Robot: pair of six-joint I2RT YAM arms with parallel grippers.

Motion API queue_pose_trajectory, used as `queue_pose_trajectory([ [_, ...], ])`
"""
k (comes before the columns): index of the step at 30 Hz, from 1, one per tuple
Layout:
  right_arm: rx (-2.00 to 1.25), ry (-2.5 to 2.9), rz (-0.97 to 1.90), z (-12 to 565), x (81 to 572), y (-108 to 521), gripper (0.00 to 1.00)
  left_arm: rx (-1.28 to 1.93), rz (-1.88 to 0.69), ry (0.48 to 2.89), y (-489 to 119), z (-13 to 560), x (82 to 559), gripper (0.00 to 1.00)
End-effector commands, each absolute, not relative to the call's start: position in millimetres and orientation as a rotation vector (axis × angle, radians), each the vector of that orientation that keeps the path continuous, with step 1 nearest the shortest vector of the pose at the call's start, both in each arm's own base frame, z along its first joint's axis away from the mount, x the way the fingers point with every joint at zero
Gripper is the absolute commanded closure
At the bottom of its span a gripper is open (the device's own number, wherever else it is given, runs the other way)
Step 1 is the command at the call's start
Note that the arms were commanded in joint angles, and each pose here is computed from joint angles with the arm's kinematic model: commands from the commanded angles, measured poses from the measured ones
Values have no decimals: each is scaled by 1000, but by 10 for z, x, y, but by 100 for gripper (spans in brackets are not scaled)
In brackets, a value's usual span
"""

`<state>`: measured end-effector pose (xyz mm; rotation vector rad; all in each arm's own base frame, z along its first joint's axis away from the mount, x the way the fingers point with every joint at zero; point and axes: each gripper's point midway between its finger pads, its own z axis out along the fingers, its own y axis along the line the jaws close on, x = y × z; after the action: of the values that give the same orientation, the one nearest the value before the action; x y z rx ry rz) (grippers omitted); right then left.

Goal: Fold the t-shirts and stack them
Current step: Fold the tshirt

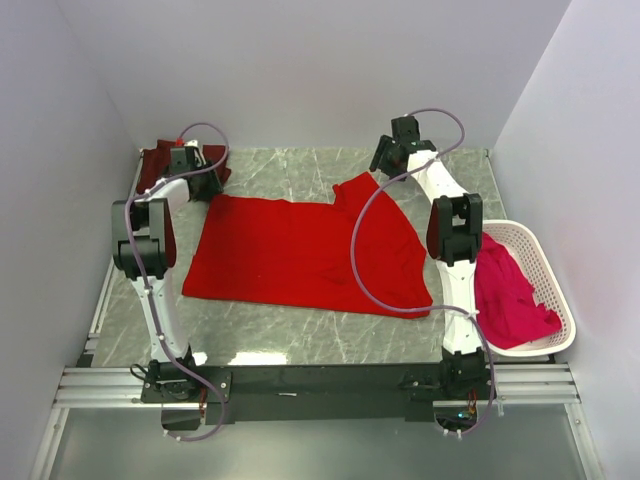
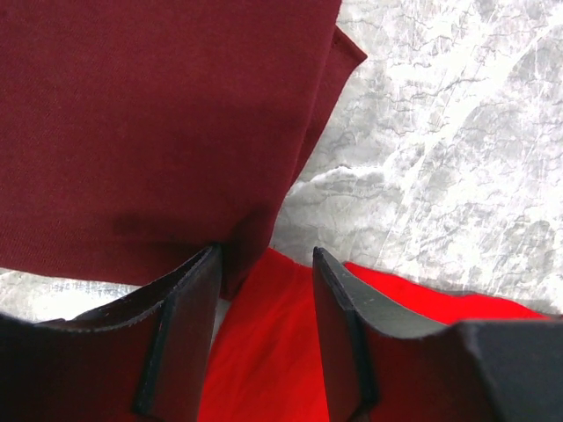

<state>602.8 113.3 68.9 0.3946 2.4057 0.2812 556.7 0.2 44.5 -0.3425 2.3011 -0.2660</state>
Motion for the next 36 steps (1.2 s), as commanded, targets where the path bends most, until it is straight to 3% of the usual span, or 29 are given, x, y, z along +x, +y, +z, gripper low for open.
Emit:
queue_pose_trajectory([
  [1,387,2368,280,768,6143,1078,31,-286,-244,2273,-68,588,5586,49],
  [13,395,2364,284,766,6141,1055,31,-368,-152,2221,61,906,5477,49],
  [36,451,2379,330,712,6147,1042,32,-433,-182,2303,-53,510,5421,52],
])
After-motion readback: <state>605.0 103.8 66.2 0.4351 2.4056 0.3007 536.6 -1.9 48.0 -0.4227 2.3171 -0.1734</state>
